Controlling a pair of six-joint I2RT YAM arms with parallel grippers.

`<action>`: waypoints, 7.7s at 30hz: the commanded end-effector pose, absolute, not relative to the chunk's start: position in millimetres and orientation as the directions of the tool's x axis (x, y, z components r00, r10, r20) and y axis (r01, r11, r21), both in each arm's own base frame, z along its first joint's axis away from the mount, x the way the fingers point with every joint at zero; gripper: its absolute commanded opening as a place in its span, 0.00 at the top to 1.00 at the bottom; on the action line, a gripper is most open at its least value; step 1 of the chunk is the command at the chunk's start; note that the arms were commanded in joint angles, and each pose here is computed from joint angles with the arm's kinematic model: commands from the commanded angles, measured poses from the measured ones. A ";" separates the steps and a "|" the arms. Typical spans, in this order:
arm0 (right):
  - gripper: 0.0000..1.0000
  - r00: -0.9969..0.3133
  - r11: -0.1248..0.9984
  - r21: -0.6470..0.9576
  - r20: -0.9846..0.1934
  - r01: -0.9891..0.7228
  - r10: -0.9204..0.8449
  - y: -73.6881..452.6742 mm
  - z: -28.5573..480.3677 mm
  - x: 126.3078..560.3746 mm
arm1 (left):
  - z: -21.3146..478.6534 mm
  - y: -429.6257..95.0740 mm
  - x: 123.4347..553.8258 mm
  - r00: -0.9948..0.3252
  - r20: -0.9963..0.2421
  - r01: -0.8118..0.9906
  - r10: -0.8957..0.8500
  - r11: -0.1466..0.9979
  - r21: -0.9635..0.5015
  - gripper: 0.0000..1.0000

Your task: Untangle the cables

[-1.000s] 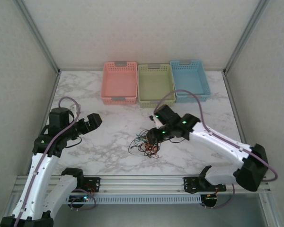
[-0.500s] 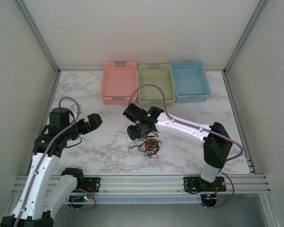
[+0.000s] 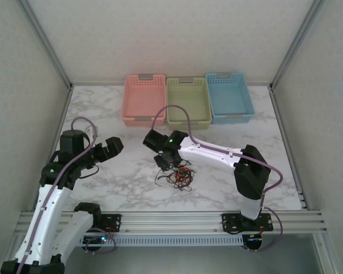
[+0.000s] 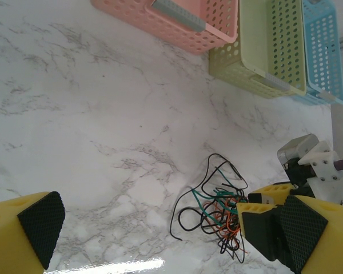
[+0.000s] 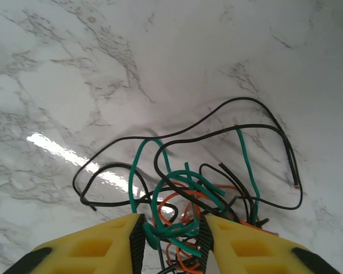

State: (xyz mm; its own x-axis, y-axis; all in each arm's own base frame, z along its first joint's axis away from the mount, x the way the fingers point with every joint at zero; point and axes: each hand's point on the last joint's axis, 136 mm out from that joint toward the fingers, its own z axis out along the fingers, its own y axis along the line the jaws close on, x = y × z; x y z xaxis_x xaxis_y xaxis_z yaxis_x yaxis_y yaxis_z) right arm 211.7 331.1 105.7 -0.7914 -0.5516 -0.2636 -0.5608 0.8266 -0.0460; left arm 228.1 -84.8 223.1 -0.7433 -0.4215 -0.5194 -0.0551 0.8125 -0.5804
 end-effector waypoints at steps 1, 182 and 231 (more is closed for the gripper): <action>0.70 -0.780 0.820 -0.098 -0.261 -0.564 -0.568 326.8 108.0 214.0 | 218.8 -86.2 227.5 -0.752 -0.522 -0.043 -0.402 0.820 -0.570 0.00; 0.37 -0.744 0.775 -0.200 -0.215 -0.600 -0.632 279.3 58.3 242.8 | 366.5 -100.6 169.4 -0.562 -0.809 0.251 -0.172 0.896 -0.365 1.00; 1.00 -0.959 0.774 0.631 -0.182 0.055 0.216 153.6 92.0 301.1 | 435.0 -20.9 128.1 -0.328 -0.895 0.181 -0.302 0.910 -0.374 1.00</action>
